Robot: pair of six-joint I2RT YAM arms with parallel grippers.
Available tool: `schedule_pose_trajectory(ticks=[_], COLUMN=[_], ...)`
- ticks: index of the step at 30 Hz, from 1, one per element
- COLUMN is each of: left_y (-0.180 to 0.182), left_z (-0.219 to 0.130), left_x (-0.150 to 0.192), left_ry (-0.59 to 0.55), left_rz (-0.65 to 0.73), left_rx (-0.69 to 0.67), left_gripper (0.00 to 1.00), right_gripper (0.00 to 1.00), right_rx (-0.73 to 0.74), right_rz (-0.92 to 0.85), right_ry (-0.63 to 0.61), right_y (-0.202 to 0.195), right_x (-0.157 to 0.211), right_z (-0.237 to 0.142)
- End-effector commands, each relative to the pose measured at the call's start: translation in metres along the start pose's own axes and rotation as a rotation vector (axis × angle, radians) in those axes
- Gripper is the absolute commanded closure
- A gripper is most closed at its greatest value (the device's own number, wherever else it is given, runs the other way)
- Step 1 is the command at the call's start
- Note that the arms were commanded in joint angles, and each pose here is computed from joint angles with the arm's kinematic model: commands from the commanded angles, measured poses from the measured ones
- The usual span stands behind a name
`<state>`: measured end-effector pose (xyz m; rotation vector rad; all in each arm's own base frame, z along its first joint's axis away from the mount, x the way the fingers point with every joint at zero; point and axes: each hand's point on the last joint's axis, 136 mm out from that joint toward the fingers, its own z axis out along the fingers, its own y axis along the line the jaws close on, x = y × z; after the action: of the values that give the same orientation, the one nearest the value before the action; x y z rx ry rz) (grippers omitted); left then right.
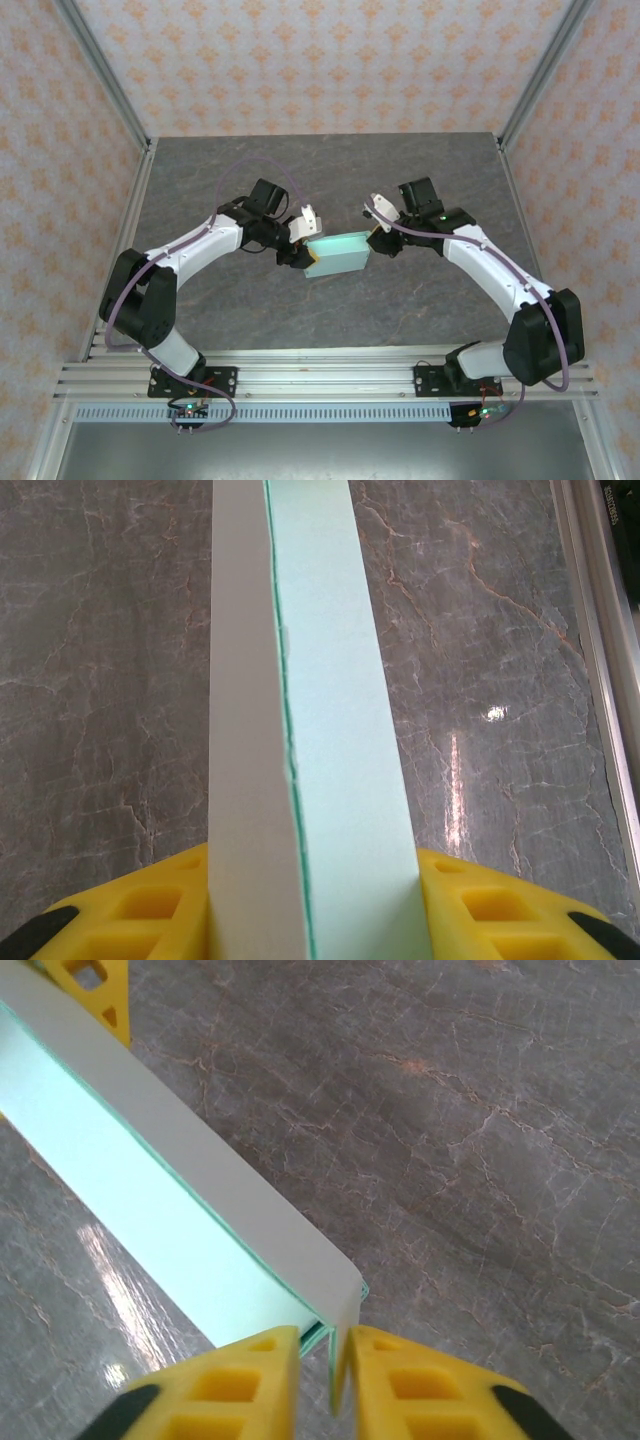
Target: Fold the paper box
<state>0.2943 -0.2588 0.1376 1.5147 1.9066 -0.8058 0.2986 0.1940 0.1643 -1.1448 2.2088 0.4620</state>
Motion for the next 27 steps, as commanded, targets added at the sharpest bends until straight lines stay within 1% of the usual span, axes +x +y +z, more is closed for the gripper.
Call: schedule_pose_trajectory(ticks=[1,3,5,8,11,13,17,21,27], left_y=[0.003,0.005,0.007,0.013,0.021,0.023,0.025,0.027,0.028], left_z=[-0.003,-0.003,-0.003,-0.001,0.0,0.001,0.004,0.005,0.006], left_x=[-0.005,-0.005,-0.006,-0.003,0.002,0.003,0.004,0.007,0.009], left_ry=[-0.014,-0.016,-0.02,-0.008,0.005,0.001,-0.006,0.006,0.011], left_rz=[0.002,-0.001,-0.005,-0.012,-0.028,-0.033,-0.04,-0.049,-0.059], left_rx=[0.005,-0.006,-0.023,-0.075,-0.127,-0.142,-0.156,-0.166,-0.174], left_gripper=[0.62,0.62,0.63,0.62,0.63,0.62,0.63,0.62,0.62], right_gripper=[0.86,0.92,0.96,0.96,0.98,0.98,0.99,0.99,0.99], right_rx=[0.028,0.043,0.066,0.097,0.163,0.219,0.289,0.324,0.335], right_rz=[-0.011,0.007,0.04,0.132,0.288,0.386,0.519,0.59,0.639], right_ry=[-0.034,-0.028,-0.027,-0.038,-0.058,-0.065,-0.058,-0.056,-0.034], right_y=[-0.004,-0.006,-0.009,-0.008,-0.01,-0.012,-0.012,-0.014,-0.016], right_x=[-0.014,-0.014,-0.015,-0.021,-0.028,-0.028,-0.026,-0.022,-0.018], right_z=[-0.004,-0.004,-0.003,-0.004,-0.007,-0.008,-0.007,-0.005,-0.001])
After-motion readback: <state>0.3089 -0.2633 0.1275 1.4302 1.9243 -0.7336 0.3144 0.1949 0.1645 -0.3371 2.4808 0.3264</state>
